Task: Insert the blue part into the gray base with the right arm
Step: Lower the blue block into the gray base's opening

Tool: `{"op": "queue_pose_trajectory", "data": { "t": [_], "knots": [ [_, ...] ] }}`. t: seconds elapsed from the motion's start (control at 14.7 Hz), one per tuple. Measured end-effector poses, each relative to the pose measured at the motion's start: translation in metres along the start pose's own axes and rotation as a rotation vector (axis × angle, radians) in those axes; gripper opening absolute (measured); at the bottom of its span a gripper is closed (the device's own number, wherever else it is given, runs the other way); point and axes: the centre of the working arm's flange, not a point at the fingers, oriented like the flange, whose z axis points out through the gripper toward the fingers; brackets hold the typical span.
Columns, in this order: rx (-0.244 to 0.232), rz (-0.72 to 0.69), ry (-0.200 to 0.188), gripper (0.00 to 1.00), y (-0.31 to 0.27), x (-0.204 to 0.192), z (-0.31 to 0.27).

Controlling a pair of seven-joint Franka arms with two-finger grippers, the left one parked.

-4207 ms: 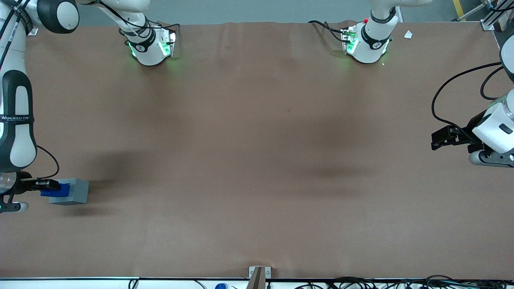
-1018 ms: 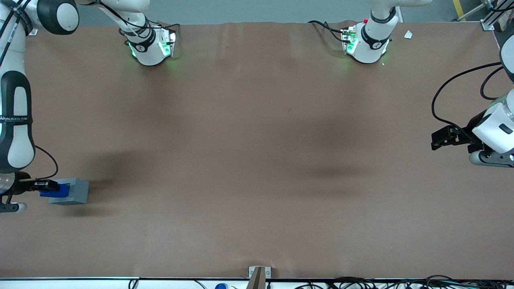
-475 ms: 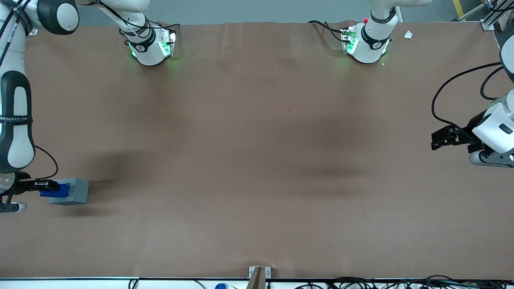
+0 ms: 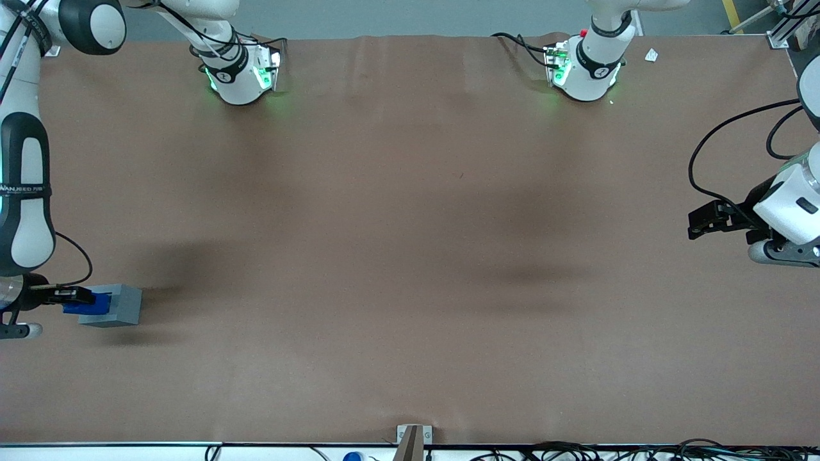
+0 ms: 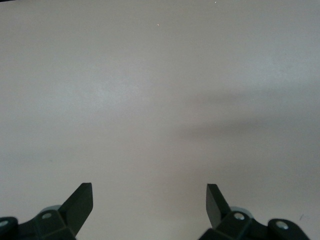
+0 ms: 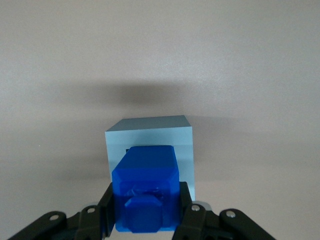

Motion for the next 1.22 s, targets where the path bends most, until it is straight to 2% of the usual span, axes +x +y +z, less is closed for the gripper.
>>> {"op": "queue_pose_trajectory", "data": {
  "t": [0.41,0.75,1.22],
  "knots": [
    [-0.001,0.000,0.004,0.51,-0.0001,-0.0001,-0.0037],
    [0.010,0.000,-0.024,0.51,-0.0013,-0.0031,-0.0010],
    [0.010,0.000,-0.023,0.51,-0.0012,-0.0031,-0.0010]
  ]
}}
